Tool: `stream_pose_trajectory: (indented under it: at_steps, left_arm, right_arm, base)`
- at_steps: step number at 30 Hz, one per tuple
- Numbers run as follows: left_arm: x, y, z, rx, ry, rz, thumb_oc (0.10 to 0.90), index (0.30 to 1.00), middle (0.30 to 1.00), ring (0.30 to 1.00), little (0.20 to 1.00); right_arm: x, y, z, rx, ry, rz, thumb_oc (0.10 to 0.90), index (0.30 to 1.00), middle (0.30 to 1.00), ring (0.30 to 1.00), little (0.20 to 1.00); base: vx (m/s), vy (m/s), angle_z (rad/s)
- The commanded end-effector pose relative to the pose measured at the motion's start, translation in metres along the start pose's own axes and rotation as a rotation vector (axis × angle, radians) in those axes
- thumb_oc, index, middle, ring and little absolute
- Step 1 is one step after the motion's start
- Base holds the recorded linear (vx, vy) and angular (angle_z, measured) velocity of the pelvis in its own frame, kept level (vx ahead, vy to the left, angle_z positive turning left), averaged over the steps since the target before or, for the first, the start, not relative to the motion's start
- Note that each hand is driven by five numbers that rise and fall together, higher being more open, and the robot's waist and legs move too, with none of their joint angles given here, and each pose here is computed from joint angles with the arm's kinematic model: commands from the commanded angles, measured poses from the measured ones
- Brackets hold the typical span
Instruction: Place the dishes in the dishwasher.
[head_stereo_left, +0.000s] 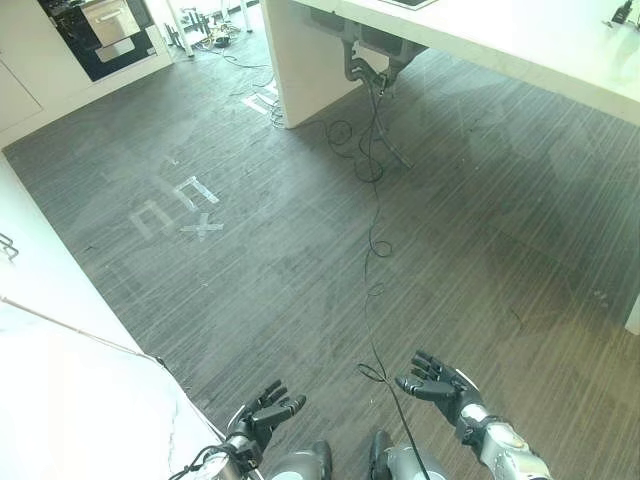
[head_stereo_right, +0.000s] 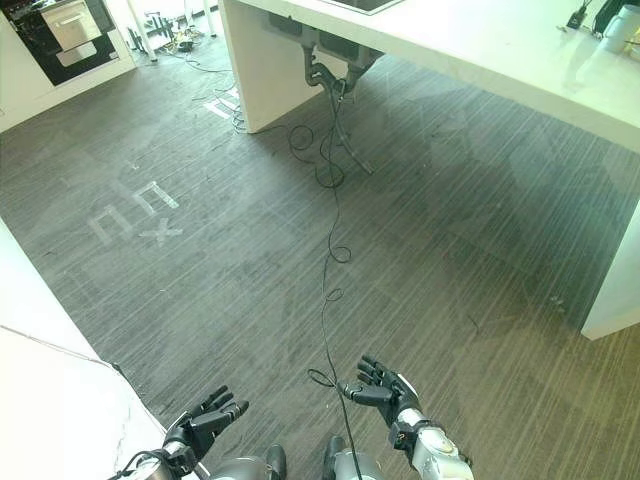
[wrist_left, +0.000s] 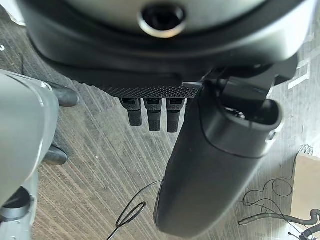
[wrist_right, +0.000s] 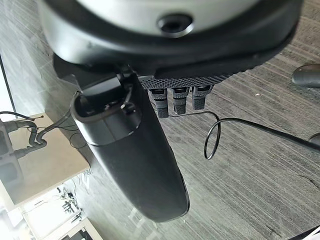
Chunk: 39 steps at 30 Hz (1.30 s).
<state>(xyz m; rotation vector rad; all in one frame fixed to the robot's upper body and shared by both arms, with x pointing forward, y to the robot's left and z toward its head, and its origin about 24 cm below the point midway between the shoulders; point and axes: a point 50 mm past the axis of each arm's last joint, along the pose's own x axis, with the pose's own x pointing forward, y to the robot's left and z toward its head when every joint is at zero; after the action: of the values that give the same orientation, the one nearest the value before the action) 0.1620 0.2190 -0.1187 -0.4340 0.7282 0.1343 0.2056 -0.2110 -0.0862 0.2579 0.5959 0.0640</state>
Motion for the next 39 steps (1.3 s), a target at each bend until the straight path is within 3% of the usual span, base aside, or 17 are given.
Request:
stream_pose_trajectory:
  at_steps: [1, 12, 16, 22, 33, 39]
  left_arm:
    - [0.006, -0.022, 0.024, 0.05, -0.141, -0.114, 0.8, 0.9, 0.9, 0.9, 0.9]
    - [-0.005, -0.004, 0.007, 0.097, -0.104, -0.061, 0.8, 0.9, 0.9, 0.9, 0.9]
    - [0.004, -0.015, 0.023, 0.223, -0.11, -0.088, 0.8, 0.9, 0.9, 0.9, 0.9]
    - [0.012, -0.023, 0.04, 0.255, -0.122, -0.124, 0.8, 0.9, 0.9, 0.9, 0.9]
    - [0.0, -0.01, -0.018, 0.175, 0.037, -0.049, 0.8, 0.9, 0.9, 0.9, 0.9]
    - [-0.011, 0.001, -0.038, 0.156, 0.078, 0.008, 0.8, 0.9, 0.9, 0.9, 0.9]
  right_arm:
    - [0.002, -0.007, 0.045, -0.079, -0.182, 0.029, 0.8, 0.9, 0.9, 0.9, 0.9]
    - [-0.003, -0.013, 0.033, -0.086, -0.208, -0.094, 0.8, 0.9, 0.9, 0.9, 0.9]
    - [-0.002, -0.014, 0.039, -0.06, -0.258, -0.17, 0.8, 0.9, 0.9, 0.9, 0.9]
    - [-0.005, -0.025, 0.052, -0.021, -0.321, -0.215, 0.8, 0.9, 0.9, 0.9, 0.9]
    - [-0.018, -0.038, 0.055, -0.106, -0.324, -0.178, 0.8, 0.9, 0.9, 0.9, 0.9]
    - [-0.006, -0.021, 0.062, -0.127, -0.336, -0.136, 0.8, 0.9, 0.9, 0.9, 0.9]
  base:
    - [0.38, 0.034, 0.18]
    - [0.55, 0.327, -0.18]
    - [0.36, 0.397, 0.22]
    - [0.31, 0.019, 0.68]
    - [0.8, -0.202, -0.02]
    - [0.49, 0.12, -0.74]
